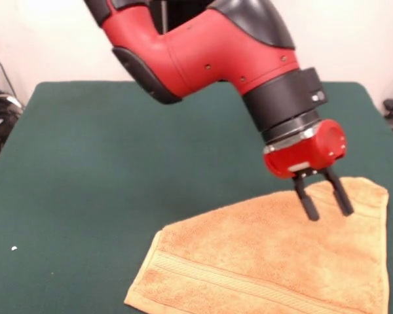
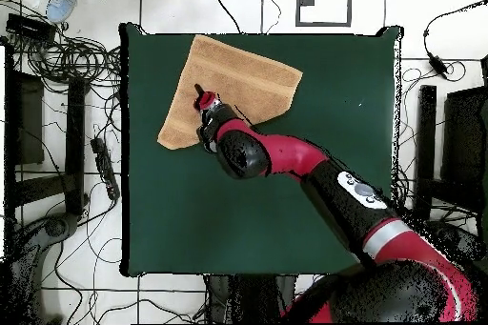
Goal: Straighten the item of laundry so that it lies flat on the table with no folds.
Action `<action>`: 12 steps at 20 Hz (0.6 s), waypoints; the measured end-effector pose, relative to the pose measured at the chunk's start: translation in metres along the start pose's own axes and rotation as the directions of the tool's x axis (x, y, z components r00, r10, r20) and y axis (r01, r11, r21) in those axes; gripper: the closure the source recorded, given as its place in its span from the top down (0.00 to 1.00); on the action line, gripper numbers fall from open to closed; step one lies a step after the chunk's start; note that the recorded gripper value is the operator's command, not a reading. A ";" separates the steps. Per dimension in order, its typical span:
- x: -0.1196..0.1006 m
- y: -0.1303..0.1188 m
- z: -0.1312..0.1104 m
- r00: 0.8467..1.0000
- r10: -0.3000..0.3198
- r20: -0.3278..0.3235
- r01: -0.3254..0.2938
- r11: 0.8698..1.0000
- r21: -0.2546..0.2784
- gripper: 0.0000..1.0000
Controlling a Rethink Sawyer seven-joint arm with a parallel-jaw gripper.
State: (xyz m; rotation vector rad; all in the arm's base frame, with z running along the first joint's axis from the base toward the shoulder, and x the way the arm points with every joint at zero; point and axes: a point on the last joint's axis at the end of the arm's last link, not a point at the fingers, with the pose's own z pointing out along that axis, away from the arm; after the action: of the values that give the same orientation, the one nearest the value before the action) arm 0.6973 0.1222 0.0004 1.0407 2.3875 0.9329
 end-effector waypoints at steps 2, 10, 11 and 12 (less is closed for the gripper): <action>0.004 0.004 -0.001 1.000 -0.011 -0.003 0.011 1.000 0.004 1.00; 0.013 0.042 -0.026 0.996 -0.090 0.008 0.090 0.996 0.001 1.00; 0.010 0.043 -0.030 0.995 -0.094 0.013 0.094 0.996 0.001 1.00; 0.007 0.044 -0.033 0.995 -0.098 0.019 0.098 0.995 0.001 1.00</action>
State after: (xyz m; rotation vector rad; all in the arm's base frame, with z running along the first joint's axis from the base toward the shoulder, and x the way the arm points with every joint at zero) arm 0.6959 0.1361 0.0545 0.9193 2.3996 0.8848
